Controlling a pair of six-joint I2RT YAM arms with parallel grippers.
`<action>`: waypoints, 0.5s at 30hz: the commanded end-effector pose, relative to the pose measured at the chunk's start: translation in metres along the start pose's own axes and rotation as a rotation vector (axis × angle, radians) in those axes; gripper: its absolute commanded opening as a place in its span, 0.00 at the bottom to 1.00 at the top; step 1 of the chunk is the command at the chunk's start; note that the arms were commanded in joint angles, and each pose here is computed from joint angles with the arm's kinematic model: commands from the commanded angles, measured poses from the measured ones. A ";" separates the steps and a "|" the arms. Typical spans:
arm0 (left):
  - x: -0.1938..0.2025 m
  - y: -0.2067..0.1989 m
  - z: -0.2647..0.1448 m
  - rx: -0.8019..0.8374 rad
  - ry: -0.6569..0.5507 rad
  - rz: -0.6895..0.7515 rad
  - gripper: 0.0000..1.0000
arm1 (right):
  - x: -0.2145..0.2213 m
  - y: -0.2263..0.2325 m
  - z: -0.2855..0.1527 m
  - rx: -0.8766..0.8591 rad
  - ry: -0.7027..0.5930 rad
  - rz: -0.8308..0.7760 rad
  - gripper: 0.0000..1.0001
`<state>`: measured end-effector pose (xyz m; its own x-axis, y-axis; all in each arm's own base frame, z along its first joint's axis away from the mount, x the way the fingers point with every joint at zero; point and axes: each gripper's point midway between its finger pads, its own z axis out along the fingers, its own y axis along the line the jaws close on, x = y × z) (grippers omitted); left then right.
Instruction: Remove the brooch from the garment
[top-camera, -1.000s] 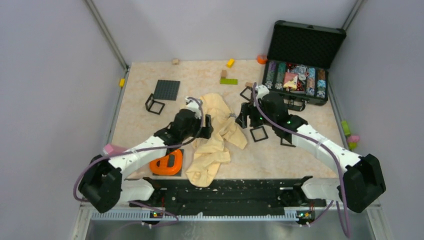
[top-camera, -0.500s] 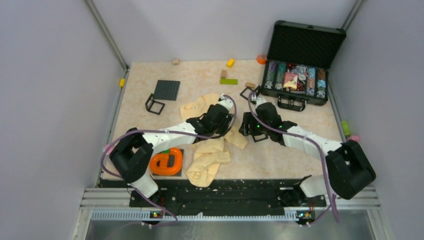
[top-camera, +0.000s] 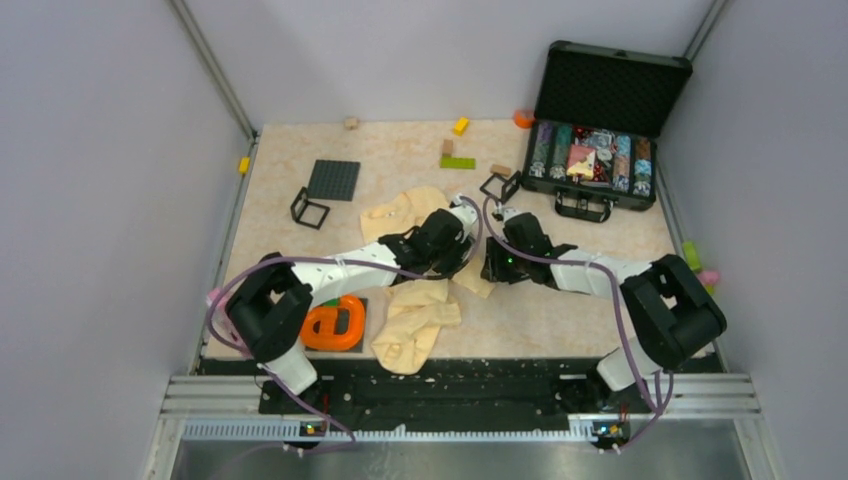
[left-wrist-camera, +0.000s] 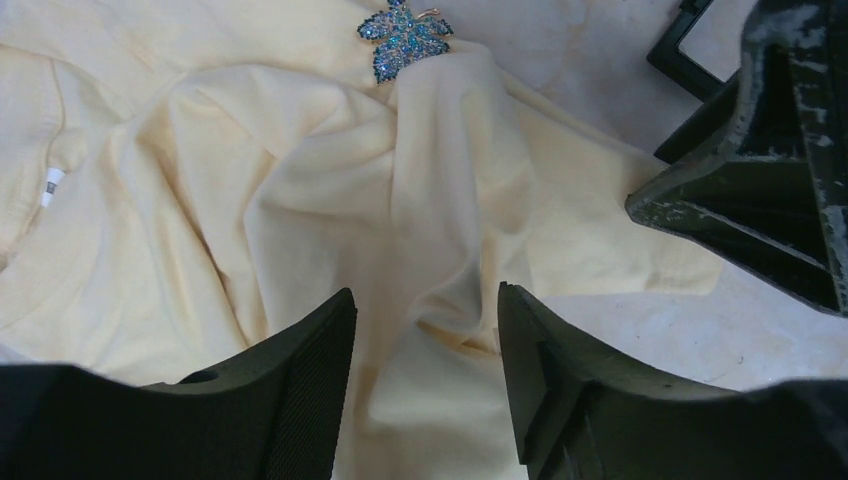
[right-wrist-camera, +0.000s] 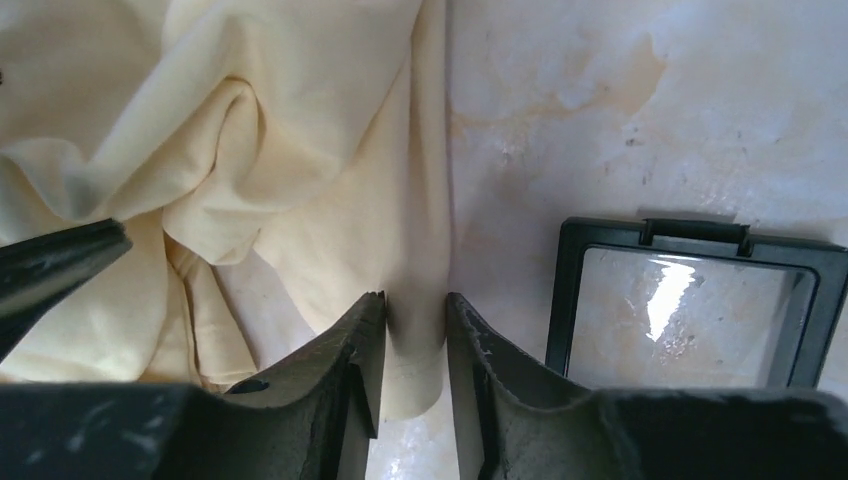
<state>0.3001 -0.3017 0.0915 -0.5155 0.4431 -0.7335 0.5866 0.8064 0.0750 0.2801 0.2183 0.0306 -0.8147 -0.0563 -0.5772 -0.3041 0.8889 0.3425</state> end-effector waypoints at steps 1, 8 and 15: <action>0.002 -0.003 0.012 -0.009 0.055 0.014 0.51 | -0.002 0.010 0.004 -0.056 -0.016 -0.015 0.25; -0.023 0.051 -0.019 -0.137 -0.085 -0.210 0.00 | -0.026 0.000 -0.018 0.036 -0.096 -0.002 0.00; -0.020 0.143 -0.112 -0.147 -0.393 -0.582 0.00 | -0.055 -0.008 -0.049 0.095 -0.210 0.037 0.00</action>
<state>0.3284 -0.1761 0.1476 -0.5724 -0.0225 -0.8197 0.2271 0.9562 -0.1849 0.2863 0.2011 0.0594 -0.7668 -0.0040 -0.6419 -0.2589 0.9169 0.3036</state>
